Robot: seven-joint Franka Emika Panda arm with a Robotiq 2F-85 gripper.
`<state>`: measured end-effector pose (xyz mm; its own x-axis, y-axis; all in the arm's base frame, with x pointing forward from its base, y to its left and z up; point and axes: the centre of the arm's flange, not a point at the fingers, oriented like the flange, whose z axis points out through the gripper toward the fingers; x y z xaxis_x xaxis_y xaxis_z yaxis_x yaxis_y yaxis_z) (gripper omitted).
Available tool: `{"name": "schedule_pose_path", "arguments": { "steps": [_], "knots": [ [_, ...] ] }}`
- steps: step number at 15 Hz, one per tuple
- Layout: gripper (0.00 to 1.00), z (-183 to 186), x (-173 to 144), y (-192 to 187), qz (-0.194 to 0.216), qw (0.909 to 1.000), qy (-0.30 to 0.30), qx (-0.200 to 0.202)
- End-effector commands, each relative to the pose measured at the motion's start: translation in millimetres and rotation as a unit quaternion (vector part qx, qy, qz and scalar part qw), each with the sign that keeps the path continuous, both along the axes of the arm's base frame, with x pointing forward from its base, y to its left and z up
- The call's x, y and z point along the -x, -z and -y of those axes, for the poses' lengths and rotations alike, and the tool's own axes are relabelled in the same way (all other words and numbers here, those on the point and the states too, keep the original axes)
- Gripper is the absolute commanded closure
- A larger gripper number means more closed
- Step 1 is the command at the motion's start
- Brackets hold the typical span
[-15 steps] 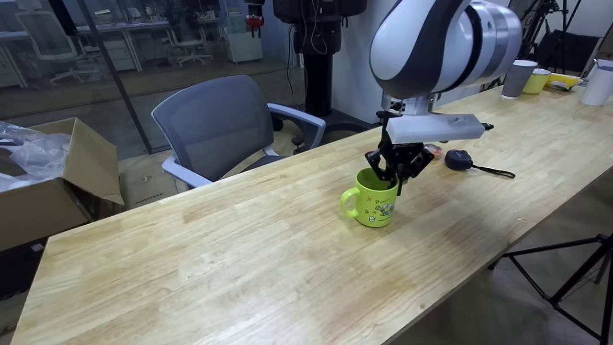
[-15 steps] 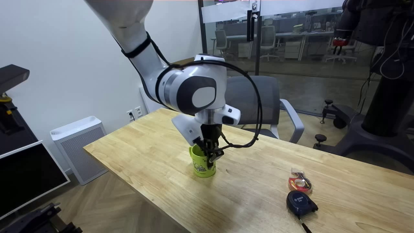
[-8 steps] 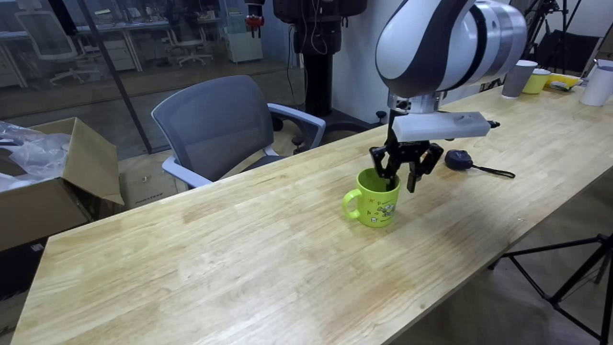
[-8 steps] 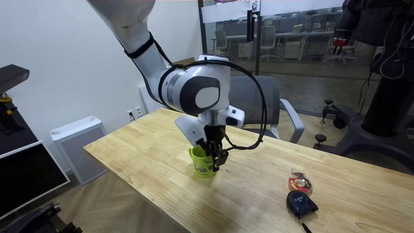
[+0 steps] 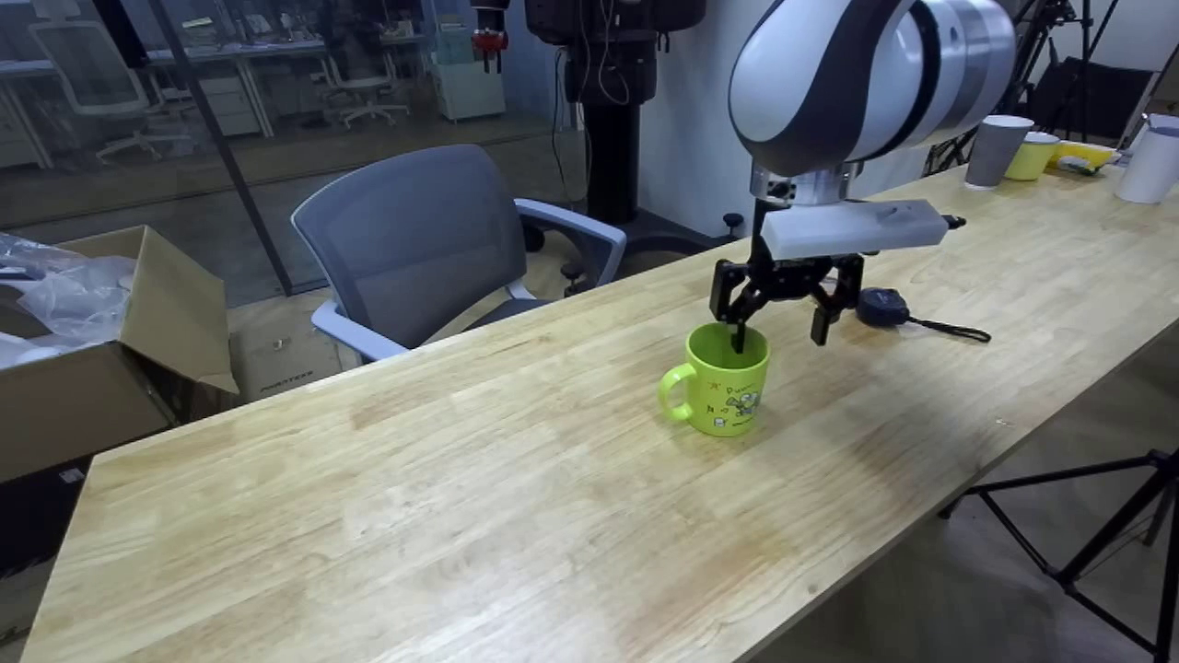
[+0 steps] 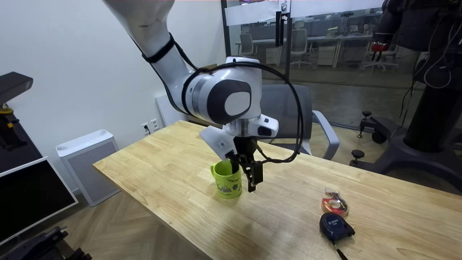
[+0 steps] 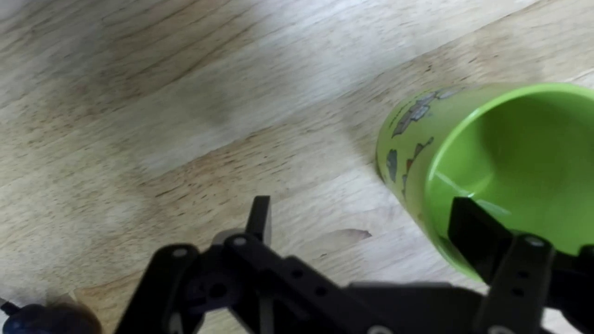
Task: Move the mug slightly to the left
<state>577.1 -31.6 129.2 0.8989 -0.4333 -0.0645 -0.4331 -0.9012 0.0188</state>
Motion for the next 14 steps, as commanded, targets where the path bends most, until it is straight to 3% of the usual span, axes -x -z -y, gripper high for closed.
{"name": "schedule_pose_path", "arguments": {
  "steps": [1, 7, 9, 10, 14],
  "knots": [
    [0.00, -16.1, -14.3, -46.6, 0.024, 0.9996, -0.008, 0.010],
    [0.00, -34.0, -31.7, -120.0, 0.067, 0.9972, -0.032, -0.001],
    [0.00, -34.0, -25.5, -126.3, 0.047, 0.9976, -0.050, -0.007],
    [0.00, -32.3, -28.7, -114.6, 0.060, 0.9972, -0.043, -0.004],
    [0.00, -34.5, -26.1, -119.4, 0.051, 0.9976, -0.047, -0.008]
  ]
}}
